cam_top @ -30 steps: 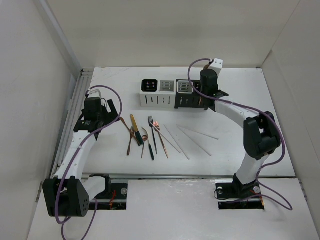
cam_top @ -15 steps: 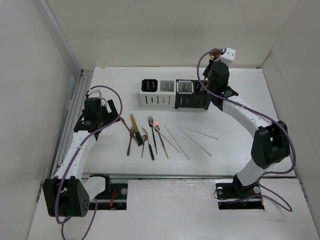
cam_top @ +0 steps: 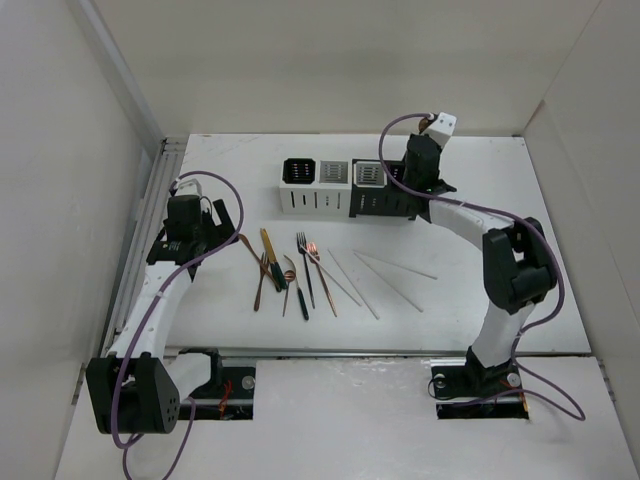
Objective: Sort the eating utensils into containers
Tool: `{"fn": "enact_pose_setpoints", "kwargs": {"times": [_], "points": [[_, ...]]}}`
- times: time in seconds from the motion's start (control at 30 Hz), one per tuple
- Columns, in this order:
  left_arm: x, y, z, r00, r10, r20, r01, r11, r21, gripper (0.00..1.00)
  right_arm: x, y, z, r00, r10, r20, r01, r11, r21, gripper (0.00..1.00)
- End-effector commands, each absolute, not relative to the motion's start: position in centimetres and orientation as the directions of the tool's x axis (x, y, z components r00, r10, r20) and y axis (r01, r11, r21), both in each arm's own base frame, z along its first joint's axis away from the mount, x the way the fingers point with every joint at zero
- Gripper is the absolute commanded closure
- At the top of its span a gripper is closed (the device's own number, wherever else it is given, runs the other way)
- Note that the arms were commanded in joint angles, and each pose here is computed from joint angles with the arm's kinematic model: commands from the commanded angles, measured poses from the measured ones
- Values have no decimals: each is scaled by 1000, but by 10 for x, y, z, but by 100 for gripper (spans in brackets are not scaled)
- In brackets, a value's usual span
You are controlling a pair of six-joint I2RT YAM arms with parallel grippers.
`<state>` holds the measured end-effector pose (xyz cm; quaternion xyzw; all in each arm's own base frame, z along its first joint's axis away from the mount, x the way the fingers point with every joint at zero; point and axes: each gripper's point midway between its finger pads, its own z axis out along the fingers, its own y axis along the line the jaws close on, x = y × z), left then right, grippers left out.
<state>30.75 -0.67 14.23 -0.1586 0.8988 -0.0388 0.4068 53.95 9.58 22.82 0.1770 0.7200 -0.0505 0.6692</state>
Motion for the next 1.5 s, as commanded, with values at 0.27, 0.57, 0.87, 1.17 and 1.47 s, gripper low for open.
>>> {"fn": "enact_pose_setpoints", "kwargs": {"times": [0.27, 0.57, 0.87, 1.17, 1.47], "points": [[325, -22, 176, -587, -250, -770, -147, 968, -202, 17, 492, 119, 258, 32, 177, -984, 250, 951, 179, 91], [334, -32, 192, -569, -208, -795, -106, 978, -180, 20, 499, 111, 237, 44, 176, -983, 302, 936, 181, 100], [323, -37, 189, -571, -174, -802, -93, 985, -148, 20, 527, 101, 262, 129, 164, -978, 349, 916, 200, 100], [327, -41, 190, -567, -179, -804, -88, 984, -157, 21, 494, 119, 239, 71, 168, -983, 300, 937, 181, 55], [333, -92, 204, -583, -58, -810, 95, 986, -139, 24, 440, 104, 279, 145, 242, -959, 303, 912, 276, 18]]}}
